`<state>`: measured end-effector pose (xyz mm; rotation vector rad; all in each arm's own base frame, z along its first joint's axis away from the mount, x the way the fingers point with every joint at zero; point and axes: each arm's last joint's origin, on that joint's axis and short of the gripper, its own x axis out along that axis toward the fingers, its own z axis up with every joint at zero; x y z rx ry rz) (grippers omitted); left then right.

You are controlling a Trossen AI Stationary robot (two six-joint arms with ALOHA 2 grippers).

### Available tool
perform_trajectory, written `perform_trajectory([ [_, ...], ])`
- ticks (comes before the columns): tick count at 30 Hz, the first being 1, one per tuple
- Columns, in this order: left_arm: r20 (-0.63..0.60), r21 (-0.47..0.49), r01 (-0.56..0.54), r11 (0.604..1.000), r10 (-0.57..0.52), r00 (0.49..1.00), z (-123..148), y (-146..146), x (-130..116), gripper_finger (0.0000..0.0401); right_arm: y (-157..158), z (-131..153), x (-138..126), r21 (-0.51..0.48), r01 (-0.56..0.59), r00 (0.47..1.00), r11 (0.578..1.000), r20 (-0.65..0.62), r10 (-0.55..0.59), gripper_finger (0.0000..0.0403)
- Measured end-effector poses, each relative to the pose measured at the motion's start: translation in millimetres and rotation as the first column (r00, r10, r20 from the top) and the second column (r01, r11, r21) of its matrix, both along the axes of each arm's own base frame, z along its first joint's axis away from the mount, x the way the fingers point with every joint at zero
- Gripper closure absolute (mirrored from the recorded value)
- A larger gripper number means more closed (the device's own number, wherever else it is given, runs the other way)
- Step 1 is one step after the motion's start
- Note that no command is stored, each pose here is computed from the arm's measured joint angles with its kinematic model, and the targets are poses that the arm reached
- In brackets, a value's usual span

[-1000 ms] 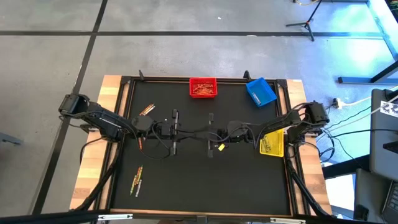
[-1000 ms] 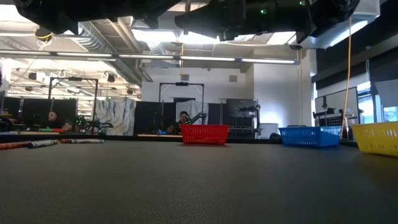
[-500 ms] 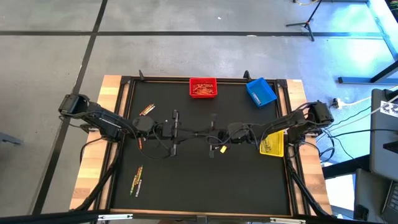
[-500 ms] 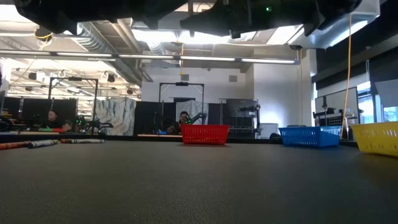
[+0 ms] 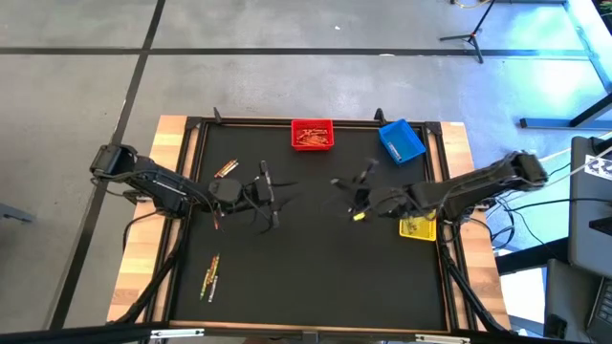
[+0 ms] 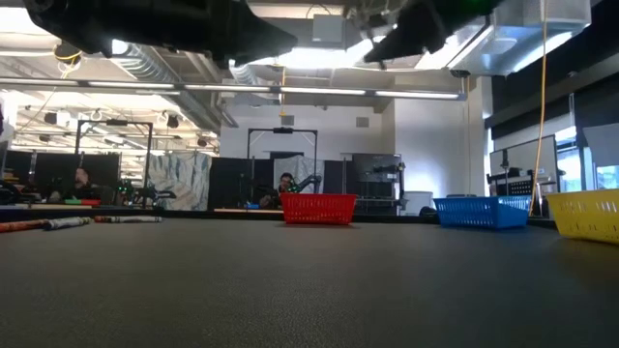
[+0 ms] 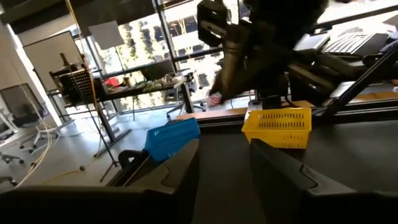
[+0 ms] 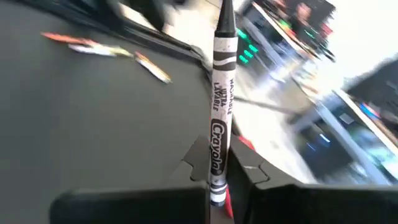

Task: Sort crayons
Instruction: Put the black crayon into the blue bin

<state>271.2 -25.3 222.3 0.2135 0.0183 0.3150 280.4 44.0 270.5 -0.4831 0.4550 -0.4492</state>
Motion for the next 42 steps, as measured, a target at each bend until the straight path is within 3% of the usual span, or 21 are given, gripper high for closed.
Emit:
perform_trajectory([
  [4,-0.007,0.001,-0.008,1.000,0.008,1.000,-0.7,1.8,0.1,0.0269,-24.3,9.6,-25.6,0.014,0.169,0.984,0.985,-0.049,-0.169,0.0379],
  [8,-0.008,0.001,-0.017,1.000,0.017,1.000,-0.7,4.3,0.4,0.0269,-58.8,10.4,-48.9,0.061,0.345,0.934,0.936,-0.121,-0.337,0.0376],
  [12,-0.007,0.001,-0.028,1.000,0.028,1.000,-0.7,7.1,0.5,0.0269,-96.1,4.7,-65.1,0.093,0.511,0.850,0.855,-0.205,-0.486,0.0383],
  [17,-0.006,-0.004,-0.032,0.999,0.032,0.999,-0.7,8.3,0.6,0.0269,-140.0,-10.0,-77.2,0.221,0.624,0.775,0.750,-0.297,-0.557,0.0376],
  [22,-0.008,-0.004,-0.031,0.999,0.031,0.999,-0.9,8.2,0.6,0.0269,-172.4,-32.6,-92.5,0.223,0.749,0.656,0.624,-0.384,-0.650,0.0376],
  [26,-0.008,-0.004,-0.031,1.000,0.031,0.999,-0.9,8.1,0.6,0.0269,-188.0,-49.7,-99.6,0.230,0.803,0.591,0.550,-0.436,-0.679,0.0377],
  [33,-0.008,-0.006,-0.031,1.000,0.031,0.999,-0.9,8.1,0.6,0.0269,-201.3,-75.6,-103.0,0.222,0.838,0.538,0.499,-0.489,-0.687,0.0370],
  [42,-0.008,-0.006,-0.031,1.000,0.031,1.000,-0.9,8.1,0.6,0.0269,-209.3,-101.8,-97.7,0.210,0.854,0.503,0.477,-0.572,-0.649,0.0368],
])
